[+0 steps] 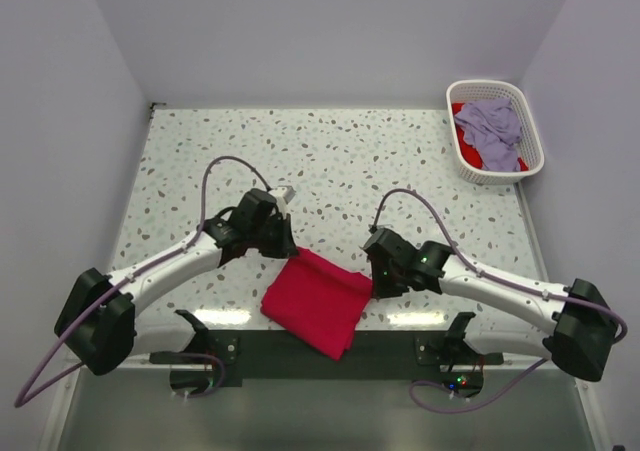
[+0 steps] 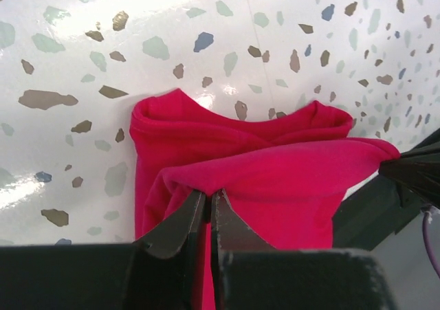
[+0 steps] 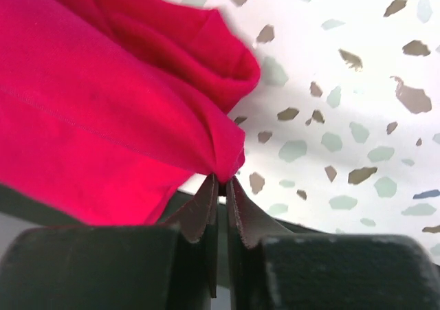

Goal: Fold and stack the t-shirts
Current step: Fold the tshirt

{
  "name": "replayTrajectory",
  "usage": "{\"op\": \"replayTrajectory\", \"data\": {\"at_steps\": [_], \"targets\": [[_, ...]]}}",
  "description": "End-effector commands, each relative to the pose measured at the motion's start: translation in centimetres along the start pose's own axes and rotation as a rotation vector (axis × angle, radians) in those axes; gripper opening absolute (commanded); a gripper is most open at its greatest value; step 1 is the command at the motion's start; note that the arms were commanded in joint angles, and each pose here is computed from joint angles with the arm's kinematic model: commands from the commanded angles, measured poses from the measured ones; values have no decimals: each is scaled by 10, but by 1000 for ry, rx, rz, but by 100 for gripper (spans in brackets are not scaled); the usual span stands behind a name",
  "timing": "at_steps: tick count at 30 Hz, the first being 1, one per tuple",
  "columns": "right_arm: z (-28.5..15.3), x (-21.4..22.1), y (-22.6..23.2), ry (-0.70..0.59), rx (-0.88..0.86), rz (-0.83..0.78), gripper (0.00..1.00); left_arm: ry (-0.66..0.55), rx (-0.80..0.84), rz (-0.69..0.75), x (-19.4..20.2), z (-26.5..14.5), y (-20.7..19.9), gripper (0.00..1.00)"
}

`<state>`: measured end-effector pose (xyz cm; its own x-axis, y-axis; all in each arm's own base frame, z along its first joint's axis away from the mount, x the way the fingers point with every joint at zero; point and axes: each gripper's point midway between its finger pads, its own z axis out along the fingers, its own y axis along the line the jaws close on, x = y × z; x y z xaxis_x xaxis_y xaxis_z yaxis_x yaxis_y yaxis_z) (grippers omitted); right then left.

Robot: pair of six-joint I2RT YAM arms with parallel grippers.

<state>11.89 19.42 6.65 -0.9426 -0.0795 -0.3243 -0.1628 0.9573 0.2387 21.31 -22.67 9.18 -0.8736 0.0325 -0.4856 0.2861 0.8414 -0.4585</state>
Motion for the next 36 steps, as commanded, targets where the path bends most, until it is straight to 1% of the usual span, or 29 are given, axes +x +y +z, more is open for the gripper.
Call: {"op": "replayTrajectory", "data": {"at_steps": [1, 4, 5, 6, 7, 8, 9, 11, 12, 13, 14, 15, 16, 17, 19, 20, 21, 22, 23, 24, 26, 28, 29, 30, 31, 32, 33, 35, 36], "targets": [[12, -15, -11, -82, 70, 32, 10, -117, -55, 52, -28, 12, 10, 9], [10, -29, -14, -125, 110, -1, 28, -141, -115, 33, -36, 14, 20, 22], [4, -37, -11, -140, 116, -9, 39, -149, -127, 27, -38, 13, 21, 27], [0, -43, -13, -162, 134, -28, 43, -162, -135, 11, -41, 9, 20, 41], [-5, -48, -10, -175, 129, -34, 46, -183, -159, 1, -45, 4, 23, 48], [-13, -56, -4, -196, 112, -35, 51, -185, -174, -6, -45, 0, 24, 62], [-16, -59, 1, -206, 92, -41, 52, -215, -164, -3, -50, -9, 20, 66], [-23, -60, 23, -208, -36, -72, 52, -222, -147, 3, -49, -19, 16, 69], [-25, -59, 31, -212, -86, -75, 52, -236, -123, 15, -47, -26, 13, 69], [-20, -44, 41, -154, -167, -86, 52, -222, -78, 25, -42, -27, 6, 68], [-24, -51, 59, -196, -264, -88, 51, -232, -38, 29, -41, -28, 0, 64], [-22, -49, 66, -191, -311, -78, 51, -224, -1, 30, -31, -26, -2, 61], [-11, -39, 64, -169, -328, -70, 51, -199, 67, 30, -23, -24, -12, 57], [-8, -42, 73, -176, -379, -63, 51, -222, 120, 35, -27, -21, -20, 42], [9, -34, 66, -152, -376, -31, 50, -161, 174, 20, -9, -7, -23, 37], [15, -38, 68, -147, -408, -10, 49, -184, 207, 24, -15, -3, -28, 31], [20, -39, 67, -141, -419, 7, 49, -146, 203, 13, -6, 8, -24, 28], [28, -33, 61, -118, -422, 26, 48, -157, 233, 16, -9, 12, -28, 25], [32, -43, 57, -139, -435, 55, 47, -183, 250, 20, -15, 17, -31, 22], [39, -41, 51, -115, -428, 68, 47, -152, 231, -9, -9, 29, -24, 20], [49, -47, 34, -124, -383, 73, 46, -167, 214, -52, -15, 40, -15, 16], [63, -54, 15, -114, -328, 72, 45, -141, 178, -113, -10, 55, 4, 16], [68, -59, 11, -114, -321, 74, 45, -185, 181, -176, -25, 56, 16, 15], [72, -63, 6, -112, -308, 74, 45, -159, 163, -226, -17, 65, 31, 15], [85, -61, -4, -77, -276, 52, 44, -156, 177, -258, -19, 68, 37, 15], [87, -80, -9, -101, -261, 58, 43, -193, 182, -293, -32, 69, 46, 15], [93, -88, -13, -100, -239, 44, 43, -179, 183, -306, -37, 79, 50, 15], [106, -118, -22, -108, -189, -3, 42, -169, 205, -299, -51, 88, 49, 16], [110, -130, -23, -114, -180, -38, 41, -178, 217, -289, -69, 96, 46, 16]]}}
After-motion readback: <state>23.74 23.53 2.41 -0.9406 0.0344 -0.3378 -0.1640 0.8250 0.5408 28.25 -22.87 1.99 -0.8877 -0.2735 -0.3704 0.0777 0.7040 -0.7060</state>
